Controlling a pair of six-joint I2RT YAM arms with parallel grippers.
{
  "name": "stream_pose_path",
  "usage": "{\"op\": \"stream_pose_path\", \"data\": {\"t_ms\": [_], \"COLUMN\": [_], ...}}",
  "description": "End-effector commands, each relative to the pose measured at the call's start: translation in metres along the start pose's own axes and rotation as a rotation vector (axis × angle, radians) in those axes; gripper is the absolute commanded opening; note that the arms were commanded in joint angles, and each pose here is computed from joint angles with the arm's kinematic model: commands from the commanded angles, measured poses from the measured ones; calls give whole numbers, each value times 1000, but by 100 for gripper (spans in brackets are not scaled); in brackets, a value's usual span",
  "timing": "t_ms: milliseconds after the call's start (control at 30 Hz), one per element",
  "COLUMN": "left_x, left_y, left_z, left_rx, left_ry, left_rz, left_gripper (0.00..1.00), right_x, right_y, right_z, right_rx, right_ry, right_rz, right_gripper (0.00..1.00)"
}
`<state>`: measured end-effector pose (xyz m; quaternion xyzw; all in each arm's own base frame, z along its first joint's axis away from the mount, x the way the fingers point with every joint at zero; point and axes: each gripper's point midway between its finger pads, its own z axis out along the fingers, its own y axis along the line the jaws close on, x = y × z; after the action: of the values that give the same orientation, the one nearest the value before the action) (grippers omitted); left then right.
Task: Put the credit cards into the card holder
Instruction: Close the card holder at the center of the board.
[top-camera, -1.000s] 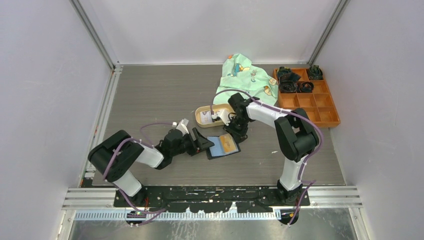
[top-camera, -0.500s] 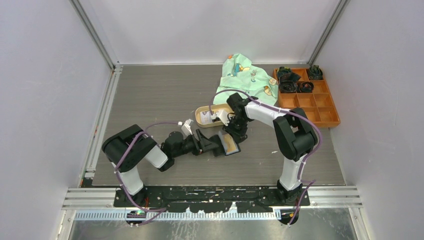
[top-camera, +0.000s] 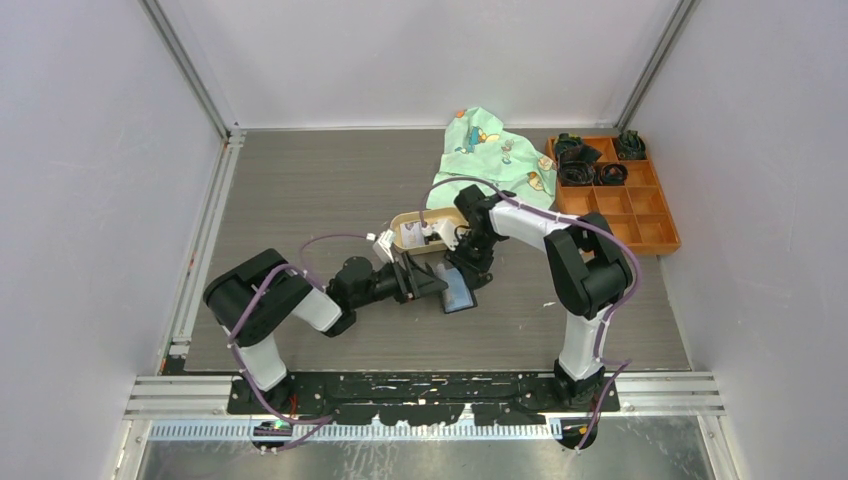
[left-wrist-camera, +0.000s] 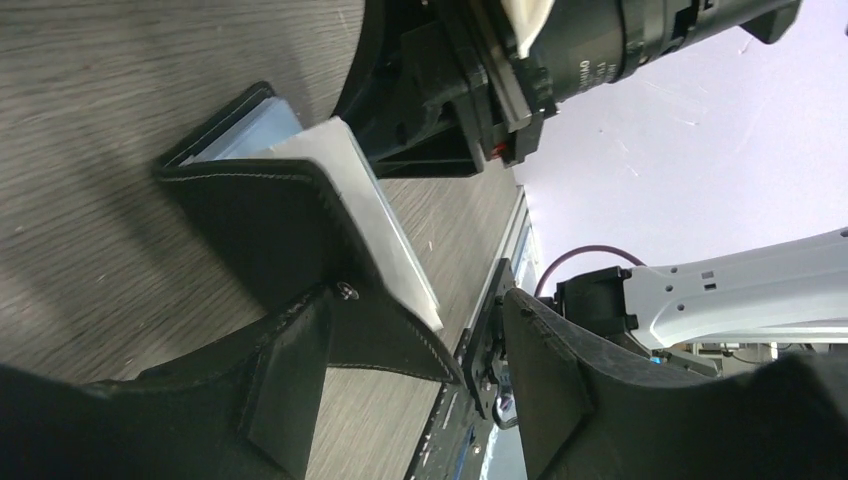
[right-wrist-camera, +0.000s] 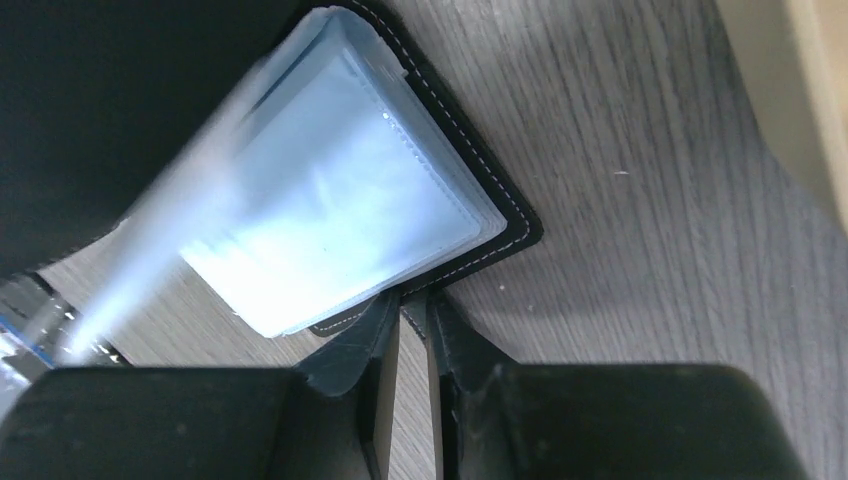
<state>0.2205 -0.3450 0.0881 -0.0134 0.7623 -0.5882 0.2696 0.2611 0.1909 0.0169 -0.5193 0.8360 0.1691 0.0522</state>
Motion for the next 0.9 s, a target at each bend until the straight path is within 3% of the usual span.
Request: {"op": "stream_pose_path", "data": {"t_ms": [0,367,633,867], "left_x": [-10,-6,-3,1], "left_y": [-30,-19,-6,6], "left_z": [10,27,37,41], "left_rx": [105,29,-11,-69], "left_ry": [-14,22,33,56], "left_rz": [83,123,112,93], "left_gripper": [64,63,46,24], "right_x": [-6,-22,-30,-49], "right_y": [15,7,-6,20], "right_z": [1,-37,-69,-82], "right_rx": [-100,-111,-86,-250], "right_ry": [-39,-197,-346,-484], "right_rz": [55,131,197,209], "right_gripper": [22,25,27,29]}}
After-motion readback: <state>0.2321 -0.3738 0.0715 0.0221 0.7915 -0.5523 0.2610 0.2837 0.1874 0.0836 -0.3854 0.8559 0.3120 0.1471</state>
